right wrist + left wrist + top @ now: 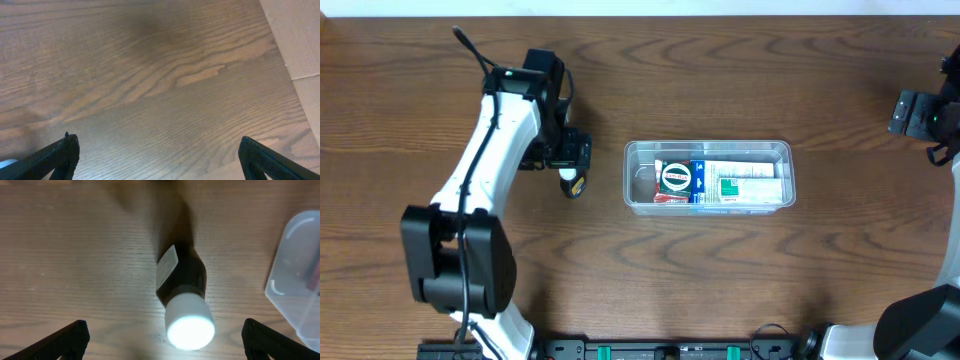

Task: Pack container

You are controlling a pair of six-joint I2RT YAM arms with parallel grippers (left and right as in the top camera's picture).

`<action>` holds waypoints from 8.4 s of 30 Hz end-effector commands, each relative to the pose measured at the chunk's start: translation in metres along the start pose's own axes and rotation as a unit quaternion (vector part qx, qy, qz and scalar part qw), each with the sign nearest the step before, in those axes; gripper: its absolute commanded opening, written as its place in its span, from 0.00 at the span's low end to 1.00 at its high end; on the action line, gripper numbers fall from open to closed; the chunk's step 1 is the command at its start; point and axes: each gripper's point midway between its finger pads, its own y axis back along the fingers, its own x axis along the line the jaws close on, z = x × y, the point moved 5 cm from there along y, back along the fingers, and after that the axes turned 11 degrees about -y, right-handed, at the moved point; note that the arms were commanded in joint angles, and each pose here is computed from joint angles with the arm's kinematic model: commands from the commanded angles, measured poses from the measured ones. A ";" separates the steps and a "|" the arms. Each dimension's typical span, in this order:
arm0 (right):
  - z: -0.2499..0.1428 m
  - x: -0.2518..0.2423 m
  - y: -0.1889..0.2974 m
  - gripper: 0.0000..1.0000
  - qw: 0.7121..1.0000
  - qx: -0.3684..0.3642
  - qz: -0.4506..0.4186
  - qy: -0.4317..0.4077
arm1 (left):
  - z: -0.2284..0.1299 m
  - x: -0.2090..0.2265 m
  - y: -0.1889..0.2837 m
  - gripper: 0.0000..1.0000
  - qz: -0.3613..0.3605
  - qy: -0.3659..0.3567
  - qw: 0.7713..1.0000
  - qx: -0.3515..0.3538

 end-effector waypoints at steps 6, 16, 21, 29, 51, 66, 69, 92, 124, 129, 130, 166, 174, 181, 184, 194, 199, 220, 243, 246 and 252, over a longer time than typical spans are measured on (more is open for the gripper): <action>0.000 -0.001 -0.002 0.99 1.000 0.003 -0.001 -0.007 | -0.002 -0.005 -0.018 0.90 -0.026 -0.012 0.999 0.032; 0.000 -0.001 -0.002 0.99 1.000 0.003 -0.001 -0.007 | -0.001 -0.012 -0.017 0.73 -0.049 -0.013 0.998 0.031; 0.000 -0.001 -0.002 0.99 1.000 0.003 -0.001 -0.007 | -0.003 -0.012 -0.019 0.72 -0.051 -0.013 0.998 0.035; 0.000 -0.001 -0.002 0.99 1.000 0.003 -0.001 -0.007 | -0.009 -0.012 -0.030 0.71 -0.051 -0.006 0.998 0.044; 0.000 -0.001 -0.002 0.99 1.000 0.003 -0.001 -0.007 | -0.004 -0.012 -0.030 0.30 -0.048 0.046 0.997 0.034; 0.000 -0.001 -0.002 0.99 1.000 0.003 -0.001 -0.007 | 0.002 -0.015 0.018 0.30 -0.056 0.041 0.998 -0.012; 0.000 -0.001 -0.002 0.99 1.000 0.003 -0.001 -0.007 | 0.001 -0.016 0.040 0.30 -0.056 0.039 0.997 -0.041; 0.000 -0.001 -0.002 0.99 1.000 0.003 -0.001 -0.007 | -0.024 -0.106 0.135 0.30 -0.126 -0.019 0.970 -0.208; 0.000 -0.001 -0.002 0.99 1.000 0.003 -0.001 -0.007 | 0.016 -0.144 0.006 0.30 0.011 0.034 0.997 -0.068; 0.000 -0.001 -0.002 0.99 1.000 0.003 -0.001 -0.007 | 0.013 -0.144 0.002 0.30 0.014 0.033 0.998 -0.060; 0.000 -0.001 -0.002 0.99 1.000 0.003 -0.001 -0.007 | 0.012 -0.144 0.001 0.30 0.015 0.035 0.998 -0.058; 0.000 -0.001 -0.002 0.99 1.000 0.003 -0.001 -0.007 | -0.005 -0.162 -0.015 0.41 0.018 0.014 0.999 -0.035; 0.000 -0.001 -0.002 0.99 1.000 0.003 -0.001 -0.007 | -0.002 -0.161 -0.015 0.50 0.022 0.014 0.999 -0.043; 0.000 -0.001 -0.002 0.99 1.000 0.003 -0.001 -0.007 | 0.000 -0.170 0.004 0.69 -0.010 -0.016 0.999 -0.050; 0.000 -0.001 -0.002 0.99 1.000 0.003 -0.001 -0.007 | 0.000 -0.171 0.025 0.74 -0.016 -0.031 0.997 -0.065; 0.000 -0.001 -0.002 0.99 1.000 0.003 -0.001 -0.007 | -0.039 -0.167 0.135 0.82 -0.041 -0.151 0.971 -0.178; 0.000 -0.001 -0.002 0.99 1.000 0.003 -0.001 -0.007 | -0.089 -0.155 0.182 0.98 -0.059 -0.164 0.958 -0.227; 0.000 -0.001 -0.002 0.99 1.000 0.003 -0.001 -0.007 | -0.198 -0.088 0.187 0.98 -0.040 -0.138 0.952 -0.271; 0.000 -0.001 -0.002 0.99 1.000 0.003 -0.001 -0.007 | -0.156 -0.013 0.071 0.98 -0.038 0.041 0.716 -0.696; 0.000 -0.001 -0.002 0.99 1.000 0.003 -0.001 -0.007 | -0.154 -0.009 0.068 0.98 -0.030 0.045 0.704 -0.708; 0.000 -0.001 -0.002 0.99 1.000 0.003 -0.001 -0.007 | -0.151 -0.006 0.059 0.98 0.002 0.019 0.689 -0.724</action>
